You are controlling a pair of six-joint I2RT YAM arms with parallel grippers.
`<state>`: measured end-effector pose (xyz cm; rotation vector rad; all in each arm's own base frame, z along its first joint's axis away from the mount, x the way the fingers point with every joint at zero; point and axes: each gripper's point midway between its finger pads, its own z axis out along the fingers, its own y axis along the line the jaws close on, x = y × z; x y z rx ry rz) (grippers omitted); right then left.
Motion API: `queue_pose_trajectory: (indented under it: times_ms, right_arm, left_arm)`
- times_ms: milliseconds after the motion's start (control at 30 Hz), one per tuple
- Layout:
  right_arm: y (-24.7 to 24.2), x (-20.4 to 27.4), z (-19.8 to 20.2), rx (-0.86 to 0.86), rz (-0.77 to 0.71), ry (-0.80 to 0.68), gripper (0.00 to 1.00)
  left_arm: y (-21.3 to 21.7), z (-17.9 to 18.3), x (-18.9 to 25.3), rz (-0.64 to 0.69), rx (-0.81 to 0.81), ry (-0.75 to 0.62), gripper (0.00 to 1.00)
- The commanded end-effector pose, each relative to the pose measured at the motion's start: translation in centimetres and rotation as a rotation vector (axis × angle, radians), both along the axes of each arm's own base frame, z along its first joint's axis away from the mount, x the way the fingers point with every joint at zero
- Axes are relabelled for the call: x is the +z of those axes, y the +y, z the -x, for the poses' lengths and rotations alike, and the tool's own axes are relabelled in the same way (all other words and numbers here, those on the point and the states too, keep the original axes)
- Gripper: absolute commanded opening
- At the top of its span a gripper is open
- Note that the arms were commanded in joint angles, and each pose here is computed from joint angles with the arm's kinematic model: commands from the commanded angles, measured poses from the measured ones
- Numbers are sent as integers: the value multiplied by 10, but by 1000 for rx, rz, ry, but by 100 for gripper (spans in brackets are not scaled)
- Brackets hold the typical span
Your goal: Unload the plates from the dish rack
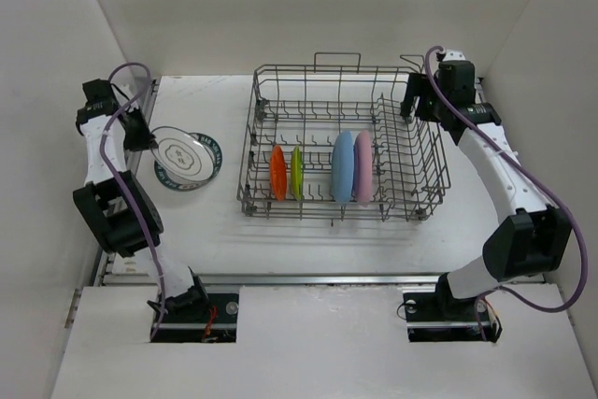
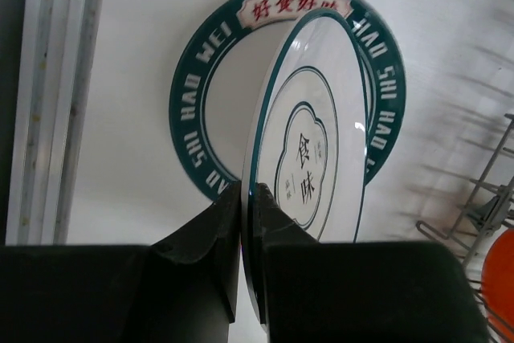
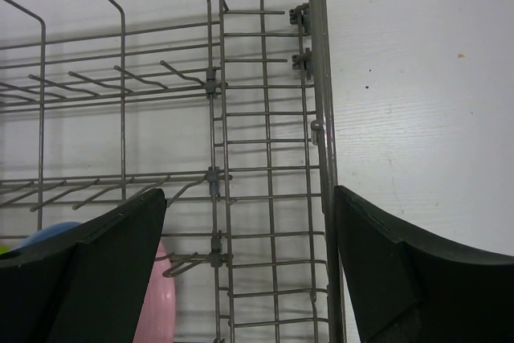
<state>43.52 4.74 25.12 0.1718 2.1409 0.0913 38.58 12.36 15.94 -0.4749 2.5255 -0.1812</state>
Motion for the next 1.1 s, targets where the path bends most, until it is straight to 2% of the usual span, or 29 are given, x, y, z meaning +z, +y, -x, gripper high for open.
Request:
queue_pose_trajectory:
  times_ms: [0, 133, 300, 333, 433, 467, 533, 600, 633, 800, 933, 1000, 1067]
  right_arm:
    - [0, 32, 3, 20, -3, -75, 89]
    - [-1, 27, 10, 20, -1, -64, 89]
    - [-2, 31, 14, 24, 5, -76, 89]
    - [0, 31, 14, 33, 0, -76, 89]
    - [1, 35, 16, 47, 3, -85, 89]
    - [2, 35, 16, 56, -2, -84, 89]
    - [2, 35, 16, 56, -2, -84, 89]
    - [2, 35, 16, 56, -2, -84, 89]
    - [2, 35, 16, 56, -2, -84, 89]
    - [2, 38, 18, 56, -3, -93, 89]
    - [2, 34, 19, 56, -2, -83, 89]
    - [3, 34, 19, 51, -10, -82, 89]
    - [3, 34, 19, 47, -18, -82, 89]
  left_arm:
    - [0, -40, 22, 1, -61, -189, 0]
    - [2, -48, 1, 38, -63, -130, 5]
    - [16, -37, -24, 4, -7, 3, 25]
    - [17, -37, -24, -4, -19, 2, 33]
    - [13, -33, -27, 8, -55, 22, 44]
    - [12, -34, -23, 5, -82, 14, 58]
    - [4, -33, -20, 14, -117, 16, 66]
    - [1, -35, -12, 5, -135, 9, 67]
    - [1, -32, -10, -4, -156, 16, 76]
    - [-6, -28, 5, -113, -237, 48, 79]
    - [-12, -32, 29, -275, -283, 72, 79]
    - [-28, -30, 43, -251, -320, 64, 79]
    - [-63, -38, 86, -217, -391, -59, 79]
